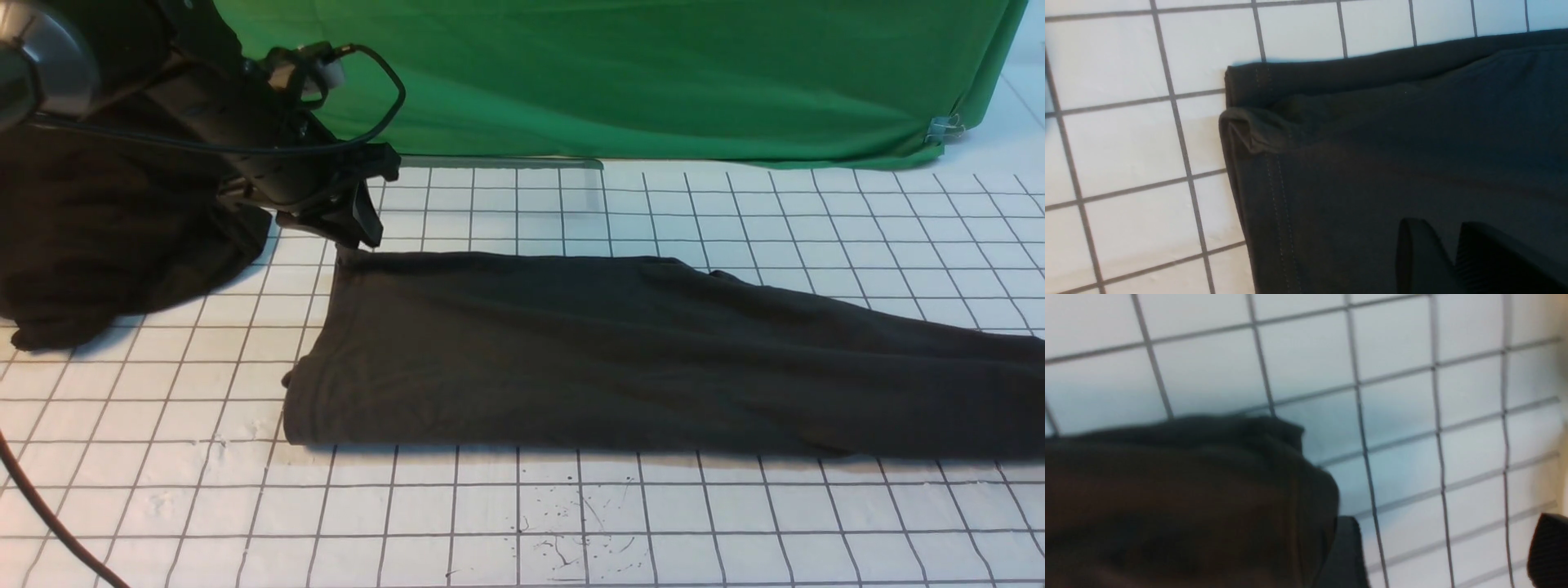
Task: Fold a long-sleeved shirt over a white checkered tablecloth.
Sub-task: 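Pull the folded dark garment lengthwise by its ends to straighten it flat on the table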
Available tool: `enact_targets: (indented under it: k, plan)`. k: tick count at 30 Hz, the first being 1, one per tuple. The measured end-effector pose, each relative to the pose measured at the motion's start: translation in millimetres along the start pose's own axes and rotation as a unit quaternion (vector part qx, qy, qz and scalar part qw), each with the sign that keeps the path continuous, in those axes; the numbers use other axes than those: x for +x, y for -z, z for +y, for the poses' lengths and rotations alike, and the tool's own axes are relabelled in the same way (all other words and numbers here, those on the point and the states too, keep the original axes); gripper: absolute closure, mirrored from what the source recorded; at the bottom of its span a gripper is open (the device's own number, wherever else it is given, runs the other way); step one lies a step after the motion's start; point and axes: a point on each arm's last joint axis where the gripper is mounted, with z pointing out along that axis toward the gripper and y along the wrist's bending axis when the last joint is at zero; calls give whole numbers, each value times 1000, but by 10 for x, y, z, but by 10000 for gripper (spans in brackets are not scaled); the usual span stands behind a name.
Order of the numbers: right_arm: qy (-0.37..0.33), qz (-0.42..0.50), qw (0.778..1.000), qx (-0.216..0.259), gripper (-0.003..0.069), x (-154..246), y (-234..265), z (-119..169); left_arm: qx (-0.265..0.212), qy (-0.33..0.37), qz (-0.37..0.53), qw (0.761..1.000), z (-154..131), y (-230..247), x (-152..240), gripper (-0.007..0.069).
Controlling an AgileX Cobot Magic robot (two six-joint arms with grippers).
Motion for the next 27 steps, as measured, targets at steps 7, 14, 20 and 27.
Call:
enact_targets:
  k: [7,14,20,27]
  plan:
    - [-30,41,993,-111,115,247,-189,6,17,12,-8,1000,-31,1,-15,367]
    - [-40,5,992,-119,74,538,-734,176,22,16,-14,1000,-39,1,-26,354]
    - [-41,3,992,-119,117,546,-830,198,29,23,-25,999,-52,3,-46,354]
    - [-37,-1,991,-130,503,532,-816,268,50,32,-2,998,-102,39,-4,407]
